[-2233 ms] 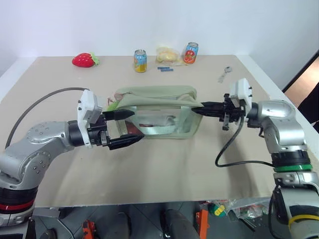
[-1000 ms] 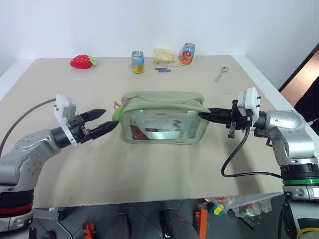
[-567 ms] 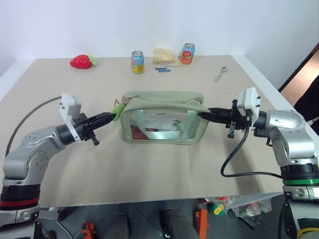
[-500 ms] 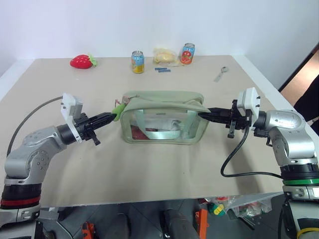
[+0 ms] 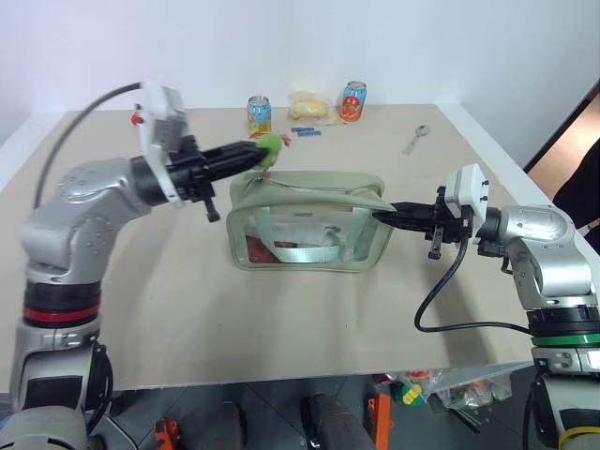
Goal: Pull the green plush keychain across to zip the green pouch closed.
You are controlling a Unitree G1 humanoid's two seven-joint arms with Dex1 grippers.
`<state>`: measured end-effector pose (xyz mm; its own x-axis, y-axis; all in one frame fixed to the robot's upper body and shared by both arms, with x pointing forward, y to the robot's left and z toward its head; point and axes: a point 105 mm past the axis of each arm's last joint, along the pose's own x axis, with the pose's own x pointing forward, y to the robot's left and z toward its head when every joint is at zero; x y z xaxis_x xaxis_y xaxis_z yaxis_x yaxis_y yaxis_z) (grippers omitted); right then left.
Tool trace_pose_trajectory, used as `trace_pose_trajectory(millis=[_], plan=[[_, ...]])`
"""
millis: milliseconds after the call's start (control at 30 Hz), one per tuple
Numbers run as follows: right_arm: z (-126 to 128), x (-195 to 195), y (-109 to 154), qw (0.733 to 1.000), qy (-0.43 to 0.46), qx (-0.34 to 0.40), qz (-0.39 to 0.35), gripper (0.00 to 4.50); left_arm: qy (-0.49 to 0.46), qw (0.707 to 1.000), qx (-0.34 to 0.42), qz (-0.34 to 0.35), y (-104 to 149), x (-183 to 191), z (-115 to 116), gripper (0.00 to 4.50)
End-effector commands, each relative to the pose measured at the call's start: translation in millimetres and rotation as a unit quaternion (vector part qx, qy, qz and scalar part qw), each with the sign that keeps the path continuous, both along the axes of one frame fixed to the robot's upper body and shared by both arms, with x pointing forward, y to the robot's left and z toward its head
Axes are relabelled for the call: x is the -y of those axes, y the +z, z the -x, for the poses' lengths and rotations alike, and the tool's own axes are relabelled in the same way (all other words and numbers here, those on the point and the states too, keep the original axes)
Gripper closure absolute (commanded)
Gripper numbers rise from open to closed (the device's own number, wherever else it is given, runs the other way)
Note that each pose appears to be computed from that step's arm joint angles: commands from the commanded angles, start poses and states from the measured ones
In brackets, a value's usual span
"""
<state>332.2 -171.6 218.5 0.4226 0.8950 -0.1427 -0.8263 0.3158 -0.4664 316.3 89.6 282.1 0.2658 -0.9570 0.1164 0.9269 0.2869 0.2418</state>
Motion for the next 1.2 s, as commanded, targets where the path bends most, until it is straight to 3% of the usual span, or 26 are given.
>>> trace_pose_trajectory(millis=[33, 300, 533, 733, 967, 1167, 1200], plan=[[0.1, -0.7, 11.4, 1.000, 0.003, 0.024, 0.007, 4.50, -0.014, 0.999, 0.022, -0.020, 0.9, 11.7, -6.8, 4.46], [1.8, 2.0, 12.0, 1.000, -0.003, 0.029, 0.009, 4.50, -0.024, 0.995, -0.003, -0.096, -15.5, 10.4, -11.1, 4.46], [1.8, 2.1, 10.8, 1.000, -0.005, 0.029, 0.008, 4.50, -0.026, 0.995, -0.021, -0.099, -6.7, -0.6, -0.4, 2.22], [0.0, -0.2, 10.8, 1.000, -0.001, 0.028, 0.007, 4.50, 0.027, 0.994, -0.039, -0.103, -12.3, -33.1, 12.0, 0.25], [-0.8, -0.5, 8.8, 1.000, 0.002, 0.026, 0.007, 4.50, 0.176, 0.981, -0.047, -0.062, -39.6, -81.4, 9.5, 0.25], [-2.1, -1.8, 9.0, 1.000, 0.008, 0.026, 0.009, 4.50, 0.195, 0.979, -0.042, -0.027, -58.5, -67.1, 6.4, 0.25], [-2.3, -2.1, 9.7, 1.000, 0.008, 0.027, 0.010, 4.50, 0.198, 0.979, -0.039, -0.015, -59.7, -64.4, 4.7, 0.48]])
